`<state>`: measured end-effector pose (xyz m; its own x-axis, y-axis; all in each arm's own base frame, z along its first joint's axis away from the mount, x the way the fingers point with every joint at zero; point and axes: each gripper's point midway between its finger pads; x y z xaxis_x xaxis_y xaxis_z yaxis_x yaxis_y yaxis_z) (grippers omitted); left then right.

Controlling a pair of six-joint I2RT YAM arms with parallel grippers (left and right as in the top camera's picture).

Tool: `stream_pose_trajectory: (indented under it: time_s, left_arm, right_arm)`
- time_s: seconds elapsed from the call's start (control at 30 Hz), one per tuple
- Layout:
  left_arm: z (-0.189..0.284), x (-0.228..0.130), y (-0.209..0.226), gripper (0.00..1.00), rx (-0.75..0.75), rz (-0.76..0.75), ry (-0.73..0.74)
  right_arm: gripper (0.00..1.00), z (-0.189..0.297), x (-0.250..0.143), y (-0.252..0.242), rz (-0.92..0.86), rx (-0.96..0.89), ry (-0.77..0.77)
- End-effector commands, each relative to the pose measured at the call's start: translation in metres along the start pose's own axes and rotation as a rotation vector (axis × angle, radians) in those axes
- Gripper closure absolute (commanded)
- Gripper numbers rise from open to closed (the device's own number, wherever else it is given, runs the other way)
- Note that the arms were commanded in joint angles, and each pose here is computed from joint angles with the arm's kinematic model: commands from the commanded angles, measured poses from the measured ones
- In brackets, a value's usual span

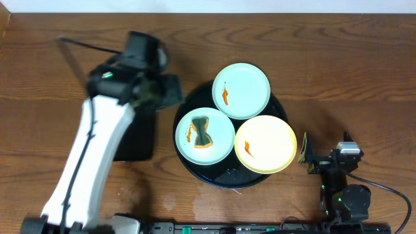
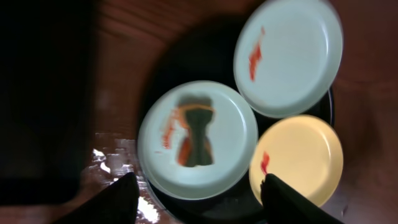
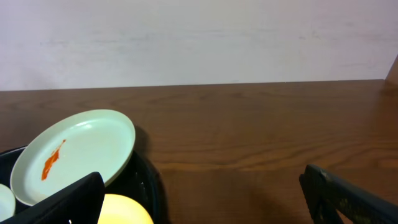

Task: Clean dirty plates on tray and stack at the side
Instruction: 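Release the sponge onto the green plate and raise the left gripper, then move the right gripper to the rim of the lower-left green plate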

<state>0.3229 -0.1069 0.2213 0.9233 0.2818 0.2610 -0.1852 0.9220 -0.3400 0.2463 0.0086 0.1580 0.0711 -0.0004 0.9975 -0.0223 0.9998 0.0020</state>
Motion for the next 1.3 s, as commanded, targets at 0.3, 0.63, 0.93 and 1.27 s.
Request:
stream_pose_trajectory:
  time_s: [0.3, 0.63, 0.93, 1.27]
  left_arm:
    - [0.024, -0.003, 0.083, 0.17, 0.292, 0.097, -0.035]
    - [0.025, -0.005, 0.092, 0.16, 0.341, 0.097, -0.032]
    - [0.025, -0.006, 0.092, 0.16, 0.343, 0.096, -0.028]
    - [0.025, -0.006, 0.092, 0.16, 0.342, 0.097, -0.03]
  right_arm:
    - [0.01, 0.002, 0.003, -0.023, 0.047, -0.132, -0.012]
    - [0.01, 0.016, 0.083, 0.017, -0.199, 0.136, -0.336]
    - [0.01, 0.037, 0.117, 0.043, -0.376, 0.364, -0.441]
    - [0.01, 0.062, 0.195, 0.049, -0.093, 0.334, -0.515]
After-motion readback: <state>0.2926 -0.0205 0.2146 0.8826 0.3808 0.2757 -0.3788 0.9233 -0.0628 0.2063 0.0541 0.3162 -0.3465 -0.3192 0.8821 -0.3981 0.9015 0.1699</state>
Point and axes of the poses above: each gripper's point midway between its finger pads, its own z axis back along the fingers, its own y axis along the line the jaws close on, x = y × z, and after that the axes turned 2 degrees about z, right-handed
